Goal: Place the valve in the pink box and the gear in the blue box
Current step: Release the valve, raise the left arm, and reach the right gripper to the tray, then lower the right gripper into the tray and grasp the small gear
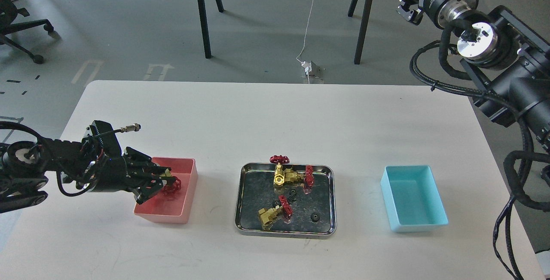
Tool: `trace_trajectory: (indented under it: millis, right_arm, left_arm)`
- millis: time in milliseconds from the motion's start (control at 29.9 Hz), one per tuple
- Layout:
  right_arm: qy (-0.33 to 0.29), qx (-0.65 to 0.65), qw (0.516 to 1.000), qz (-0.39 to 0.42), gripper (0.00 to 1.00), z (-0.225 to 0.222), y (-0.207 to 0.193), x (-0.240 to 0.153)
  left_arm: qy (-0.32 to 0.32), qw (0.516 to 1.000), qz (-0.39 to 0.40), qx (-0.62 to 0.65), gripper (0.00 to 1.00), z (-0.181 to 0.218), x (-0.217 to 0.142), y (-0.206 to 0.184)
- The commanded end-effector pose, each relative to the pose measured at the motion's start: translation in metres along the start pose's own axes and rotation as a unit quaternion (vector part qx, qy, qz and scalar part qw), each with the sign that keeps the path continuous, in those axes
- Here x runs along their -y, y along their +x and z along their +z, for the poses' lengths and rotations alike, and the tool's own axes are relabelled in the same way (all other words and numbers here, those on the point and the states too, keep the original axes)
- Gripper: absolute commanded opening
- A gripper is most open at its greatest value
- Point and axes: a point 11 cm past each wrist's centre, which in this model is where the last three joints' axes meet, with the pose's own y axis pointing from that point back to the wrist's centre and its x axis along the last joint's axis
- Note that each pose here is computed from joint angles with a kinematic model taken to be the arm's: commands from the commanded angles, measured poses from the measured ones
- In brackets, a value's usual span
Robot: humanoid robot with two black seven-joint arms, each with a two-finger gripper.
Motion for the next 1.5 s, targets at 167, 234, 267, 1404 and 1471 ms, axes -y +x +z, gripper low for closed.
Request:
trace_trajectory:
  millis: [167, 234, 267, 1404, 1471]
  right_arm:
    - [-0.003, 0.001, 1.0, 0.003, 1.0, 0.004, 0.004, -0.001]
    - [-0.003, 0.001, 1.0, 0.003, 1.0, 0.004, 0.004, -0.001]
    - [-0.003, 0.001, 1.0, 0.003, 1.0, 0.004, 0.004, -0.001]
    - [-0.249, -0.746, 0.151, -0.598, 0.88, 0.257, -0.112, -0.193]
    - [-0.244, -0.758, 0.131, -0.591, 0.75, 0.264, -0.111, -0.186]
  left_arm:
    - [0.0, 1.0, 0.001, -0.002, 0.53, 0.0, 0.001, 0.001]
    - [0.001, 1.0, 0.005, -0.004, 0.61, 0.0, 0.001, 0.003]
    - [0.0, 1.0, 0.008, -0.005, 0.64, 0.0, 0.002, 0.004]
    - [-0.344, 0.603, 0.465, -0.55, 0.94, -0.006, -0.089, 0.329]
    - [-0.344, 0.601, 0.464, -0.552, 0.94, -0.006, -0.088, 0.328]
